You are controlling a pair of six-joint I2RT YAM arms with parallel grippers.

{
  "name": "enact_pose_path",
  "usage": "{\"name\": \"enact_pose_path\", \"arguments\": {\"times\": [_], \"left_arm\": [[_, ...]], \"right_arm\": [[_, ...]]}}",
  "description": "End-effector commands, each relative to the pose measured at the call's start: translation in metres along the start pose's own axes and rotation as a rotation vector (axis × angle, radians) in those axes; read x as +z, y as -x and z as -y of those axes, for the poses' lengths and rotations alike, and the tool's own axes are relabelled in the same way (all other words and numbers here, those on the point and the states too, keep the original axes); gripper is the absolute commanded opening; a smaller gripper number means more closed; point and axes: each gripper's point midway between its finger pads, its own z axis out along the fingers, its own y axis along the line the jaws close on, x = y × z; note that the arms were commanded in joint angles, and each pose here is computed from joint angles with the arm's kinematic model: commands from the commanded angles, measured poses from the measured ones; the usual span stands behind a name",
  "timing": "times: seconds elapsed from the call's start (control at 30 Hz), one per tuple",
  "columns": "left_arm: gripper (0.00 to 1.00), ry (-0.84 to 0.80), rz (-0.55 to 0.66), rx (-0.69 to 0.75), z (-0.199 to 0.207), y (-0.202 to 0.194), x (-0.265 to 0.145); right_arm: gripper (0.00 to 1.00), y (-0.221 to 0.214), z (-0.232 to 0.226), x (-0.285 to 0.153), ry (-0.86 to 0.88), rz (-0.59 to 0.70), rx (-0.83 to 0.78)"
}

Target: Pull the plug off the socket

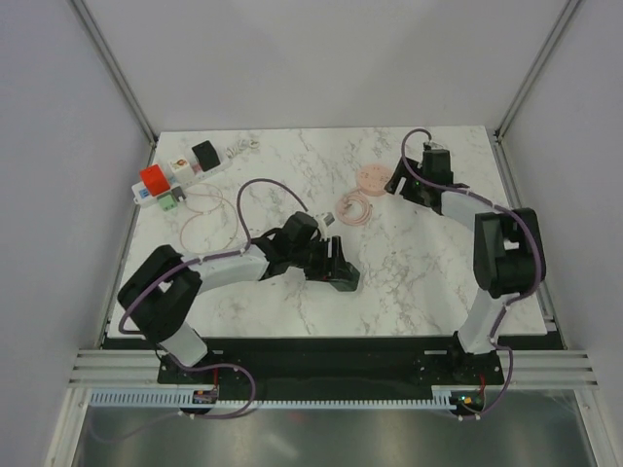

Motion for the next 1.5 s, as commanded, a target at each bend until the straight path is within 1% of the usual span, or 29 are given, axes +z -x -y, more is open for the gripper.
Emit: {"name": "enact_pose_path", "arguments": {"times": [0.0, 0.03, 0.07, 0.1, 0.13, 0.17, 0.23, 0.27, 0.33, 0.37, 0.4, 0.5, 0.53, 0.6, 0.67, 0.7, 0.73, 0.8, 0.9, 0.93, 0.97, 1.0, 1.07, 1.1, 1.17, 1.27, 1.3, 1.4, 1.47], "left_arm": [[0.02, -0.25, 0.004, 0.038, 0.073, 0.02, 0.016], [0.02, -0.267, -0.009, 0.041, 0.08, 0.019, 0.021], [0.02, -0.289, -0.026, 0.045, 0.087, 0.021, 0.035], [0.02, -0.312, -0.043, 0.04, 0.098, 0.017, 0.041], [0.02, -0.328, -0.053, 0.036, 0.103, 0.017, 0.047], [0.02, -0.345, -0.064, 0.036, 0.109, 0.017, 0.057], [0.02, -0.386, -0.075, 0.031, 0.126, 0.015, 0.066], [0.02, -0.422, -0.078, 0.042, 0.142, 0.019, 0.068], [0.02, -0.43, -0.116, 0.025, 0.15, 0.009, 0.084], [0.02, -0.449, -0.116, 0.022, 0.162, 0.013, 0.087], [0.04, -0.443, -0.139, 0.01, 0.163, 0.005, 0.098], [0.14, -0.453, -0.153, -0.004, 0.175, 0.004, 0.111], [0.2, -0.437, -0.162, -0.014, 0.172, 0.003, 0.121], [0.28, -0.417, -0.163, -0.028, 0.169, 0.003, 0.129], [0.49, -0.386, -0.164, -0.04, 0.162, 0.003, 0.138], [0.5, -0.374, -0.163, -0.038, 0.161, 0.002, 0.14], [0.58, -0.351, -0.157, -0.039, 0.159, 0.004, 0.142], [0.65, -0.332, -0.146, -0.021, 0.157, 0.006, 0.142], [0.71, -0.291, -0.13, -0.004, 0.152, 0.009, 0.141], [0.76, -0.274, -0.127, 0.0, 0.15, 0.01, 0.141], [0.78, -0.272, -0.126, 0.003, 0.151, 0.01, 0.141], [0.86, -0.266, -0.127, 0.003, 0.149, 0.01, 0.14], [0.93, -0.256, -0.135, 0.006, 0.148, 0.008, 0.139], [0.98, -0.252, -0.138, 0.009, 0.147, 0.007, 0.139], [1.0, -0.237, -0.133, 0.025, 0.144, 0.007, 0.137], [1.0, -0.194, -0.082, 0.062, 0.137, 0.016, 0.126], [1.0, -0.172, -0.074, 0.07, 0.137, 0.018, 0.114], [1.0, -0.108, -0.026, 0.109, 0.12, 0.027, 0.098], [1.0, -0.081, 0.02, 0.141, 0.119, 0.04, 0.078]], "right_arm": [[0.88, 0.012, 0.013, -0.063, -0.12, 0.037, -0.066], [0.91, 0.012, 0.018, -0.072, -0.145, 0.047, -0.073], [0.91, 0.02, 0.017, -0.092, -0.157, 0.086, -0.08], [0.92, 0.007, 0.025, -0.099, -0.179, 0.072, -0.082], [0.98, 0.005, 0.029, -0.108, -0.193, 0.082, -0.081], [0.98, 0.0, 0.032, -0.123, -0.19, 0.096, -0.082], [0.98, -0.005, 0.033, -0.136, -0.18, 0.106, -0.079], [0.98, -0.011, 0.034, -0.147, -0.167, 0.112, -0.079], [0.98, -0.014, 0.036, -0.157, -0.163, 0.122, -0.073], [0.98, -0.019, 0.036, -0.165, -0.156, 0.126, -0.072], [0.98, -0.02, 0.037, -0.169, -0.149, 0.132, -0.067], [0.98, -0.025, 0.038, -0.183, -0.126, 0.147, -0.049], [0.98, -0.025, 0.039, -0.186, -0.128, 0.155, -0.044], [0.98, -0.024, 0.039, -0.194, -0.124, 0.173, -0.046], [0.98, -0.025, 0.042, -0.199, -0.132, 0.168, -0.052], [0.98, -0.026, 0.043, -0.2, -0.138, 0.165, -0.051], [0.98, -0.027, 0.038, -0.202, -0.112, 0.159, -0.052], [0.98, -0.029, 0.04, -0.204, -0.113, 0.154, -0.052], [0.98, -0.029, 0.037, -0.207, -0.098, 0.156, -0.055], [0.98, -0.029, 0.035, -0.208, -0.091, 0.158, -0.056], [0.98, -0.03, 0.035, -0.209, -0.091, 0.155, -0.054], [0.98, -0.03, 0.035, -0.21, -0.088, 0.157, -0.054], [0.98, -0.029, 0.033, -0.212, -0.081, 0.161, -0.054], [0.98, -0.029, 0.032, -0.212, -0.078, 0.161, -0.056], [0.98, -0.029, 0.031, -0.214, -0.071, 0.16, -0.054], [0.98, -0.029, 0.029, -0.216, -0.062, 0.162, -0.057], [0.98, -0.03, 0.028, -0.216, -0.057, 0.157, -0.055], [0.98, -0.032, 0.027, -0.218, -0.049, 0.157, -0.056], [0.98, -0.034, 0.027, -0.217, -0.046, 0.149, -0.055]]}}
